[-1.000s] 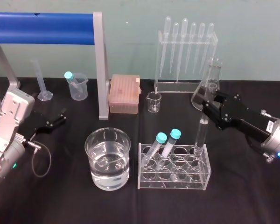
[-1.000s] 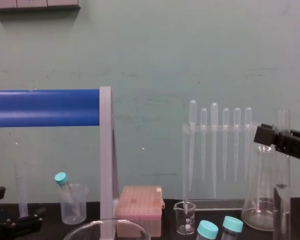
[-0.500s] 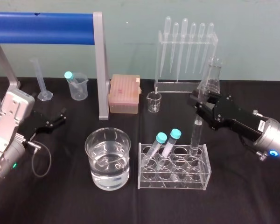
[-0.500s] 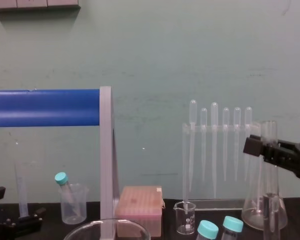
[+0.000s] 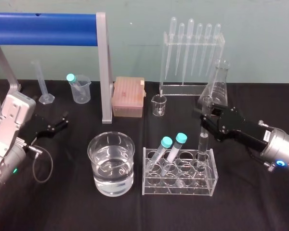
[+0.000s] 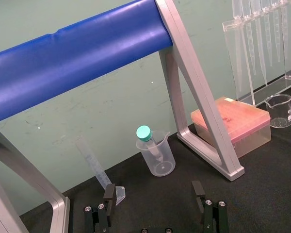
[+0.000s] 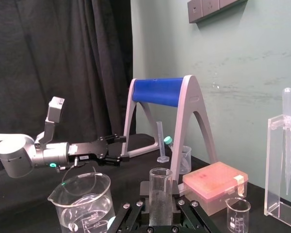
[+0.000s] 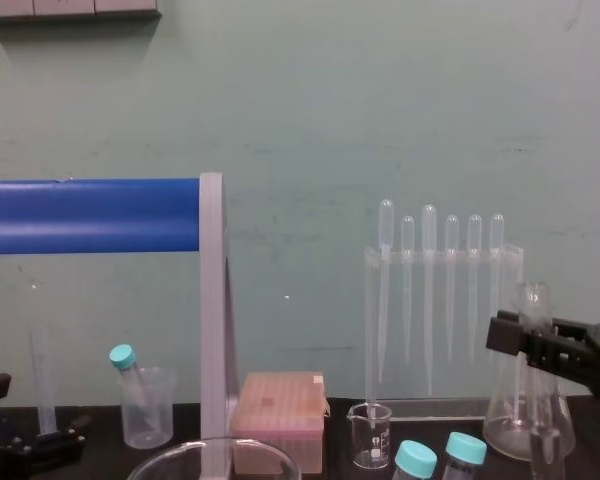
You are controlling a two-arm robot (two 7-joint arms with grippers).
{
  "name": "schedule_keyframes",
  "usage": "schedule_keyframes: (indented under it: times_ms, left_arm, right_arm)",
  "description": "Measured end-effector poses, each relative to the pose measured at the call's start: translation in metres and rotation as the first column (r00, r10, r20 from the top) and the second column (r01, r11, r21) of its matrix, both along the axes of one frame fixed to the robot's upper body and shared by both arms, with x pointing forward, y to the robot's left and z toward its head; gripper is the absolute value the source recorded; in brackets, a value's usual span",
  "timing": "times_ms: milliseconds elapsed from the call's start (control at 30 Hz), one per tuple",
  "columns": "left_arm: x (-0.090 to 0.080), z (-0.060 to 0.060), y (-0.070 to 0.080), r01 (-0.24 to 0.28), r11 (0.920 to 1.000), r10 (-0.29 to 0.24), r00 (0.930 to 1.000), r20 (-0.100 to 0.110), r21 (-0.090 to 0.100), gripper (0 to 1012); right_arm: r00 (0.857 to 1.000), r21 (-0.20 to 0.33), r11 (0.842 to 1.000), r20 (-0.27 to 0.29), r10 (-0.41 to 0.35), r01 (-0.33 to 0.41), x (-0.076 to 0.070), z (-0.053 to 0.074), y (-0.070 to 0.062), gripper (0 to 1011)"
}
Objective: Hold the test tube with one hand and immerse one end into the beaker, then return it to the test tube rack.
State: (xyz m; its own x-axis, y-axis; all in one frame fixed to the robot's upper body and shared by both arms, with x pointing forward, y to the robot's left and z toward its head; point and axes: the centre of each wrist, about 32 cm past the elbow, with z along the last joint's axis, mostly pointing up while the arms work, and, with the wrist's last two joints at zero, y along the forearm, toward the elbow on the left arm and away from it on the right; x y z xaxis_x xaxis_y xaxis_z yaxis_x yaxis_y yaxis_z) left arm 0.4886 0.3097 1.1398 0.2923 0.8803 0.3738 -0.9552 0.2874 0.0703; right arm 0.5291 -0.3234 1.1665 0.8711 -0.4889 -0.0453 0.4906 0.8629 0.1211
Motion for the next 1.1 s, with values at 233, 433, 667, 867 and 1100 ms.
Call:
schedule_keyframes:
  times_ms: [233, 433, 667, 867, 1100]
  left_arm:
    - [0.0, 0.0, 0.0, 0.0, 1.0, 0.0, 1.0, 0.0, 0.0, 1000]
    - [0.0, 0.0, 0.0, 0.0, 1.0, 0.0, 1.0, 0.0, 0.0, 1000]
    - [0.0, 0.0, 0.0, 0.0, 1.0, 0.0, 1.0, 0.0, 0.0, 1000]
    - [0.0, 0.0, 0.0, 0.0, 1.0, 0.0, 1.0, 0.0, 0.0, 1000]
    - [0.0, 0.0, 0.0, 0.0, 1.0, 0.0, 1.0, 0.0, 0.0, 1000]
  right_arm:
    - [1.0, 0.003, 1.0, -0.006, 0.007, -0.007, 0.003, -0.011, -0.001, 226]
    - [1.0, -0.006, 1.0, -0.013, 0.008, -0.008, 0.003, -0.014, -0.001, 226]
    - [1.0, -0.008, 1.0, -0.014, 0.008, -0.008, 0.003, -0.015, -0.001, 226]
    - [1.0, -0.007, 1.0, -0.015, 0.008, -0.008, 0.003, -0.015, -0.001, 226]
    - [1.0, -0.006, 1.0, -0.014, 0.007, -0.007, 0.003, -0.014, -0.002, 252]
